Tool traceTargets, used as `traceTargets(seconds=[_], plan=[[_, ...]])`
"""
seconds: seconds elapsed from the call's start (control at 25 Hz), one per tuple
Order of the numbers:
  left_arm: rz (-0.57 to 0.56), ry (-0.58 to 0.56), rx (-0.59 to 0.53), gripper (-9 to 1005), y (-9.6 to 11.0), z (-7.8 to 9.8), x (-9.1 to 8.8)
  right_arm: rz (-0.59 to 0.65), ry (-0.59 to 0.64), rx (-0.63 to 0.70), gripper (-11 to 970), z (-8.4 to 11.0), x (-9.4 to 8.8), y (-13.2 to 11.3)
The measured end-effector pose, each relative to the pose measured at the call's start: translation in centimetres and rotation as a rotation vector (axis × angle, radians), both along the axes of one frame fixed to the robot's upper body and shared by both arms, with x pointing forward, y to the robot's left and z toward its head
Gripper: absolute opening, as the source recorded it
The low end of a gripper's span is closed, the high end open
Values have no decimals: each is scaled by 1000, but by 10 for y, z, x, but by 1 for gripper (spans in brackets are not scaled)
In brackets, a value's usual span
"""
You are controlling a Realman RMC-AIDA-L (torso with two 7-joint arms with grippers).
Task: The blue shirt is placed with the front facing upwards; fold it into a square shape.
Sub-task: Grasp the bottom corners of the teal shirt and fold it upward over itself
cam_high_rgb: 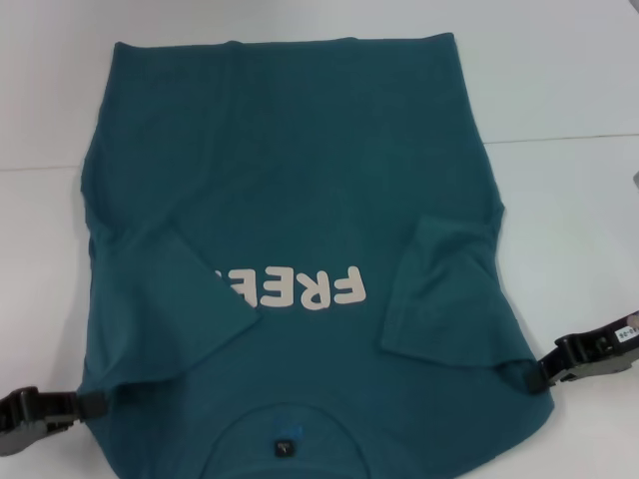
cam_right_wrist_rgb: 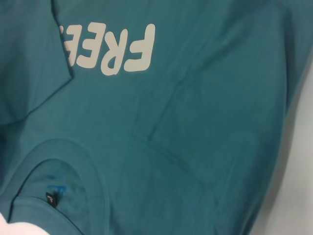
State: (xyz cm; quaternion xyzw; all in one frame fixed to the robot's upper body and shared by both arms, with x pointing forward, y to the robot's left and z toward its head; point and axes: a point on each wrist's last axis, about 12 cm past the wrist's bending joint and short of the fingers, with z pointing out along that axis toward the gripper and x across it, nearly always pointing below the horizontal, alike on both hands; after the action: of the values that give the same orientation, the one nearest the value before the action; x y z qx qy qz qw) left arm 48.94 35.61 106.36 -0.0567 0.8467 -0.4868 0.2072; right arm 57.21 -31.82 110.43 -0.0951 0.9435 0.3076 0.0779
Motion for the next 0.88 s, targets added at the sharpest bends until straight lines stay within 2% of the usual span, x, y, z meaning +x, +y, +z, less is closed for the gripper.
traceTargets(seconds=[0.24,0.56,0.68,0.88], plan=[[-51,27,13,48,5,4,-11,16,33,3,38,2,-9,-7],[-100,152,53,49,15,-6,-42,80,141,-30,39,-10,-34,-15],[-120,167,45,49,16,-7,-51,75,157,-29,39,-14,-41,-20],[-152,147,32,48,12,-3,-49,56,108,17,40,-9,-40,-22]])
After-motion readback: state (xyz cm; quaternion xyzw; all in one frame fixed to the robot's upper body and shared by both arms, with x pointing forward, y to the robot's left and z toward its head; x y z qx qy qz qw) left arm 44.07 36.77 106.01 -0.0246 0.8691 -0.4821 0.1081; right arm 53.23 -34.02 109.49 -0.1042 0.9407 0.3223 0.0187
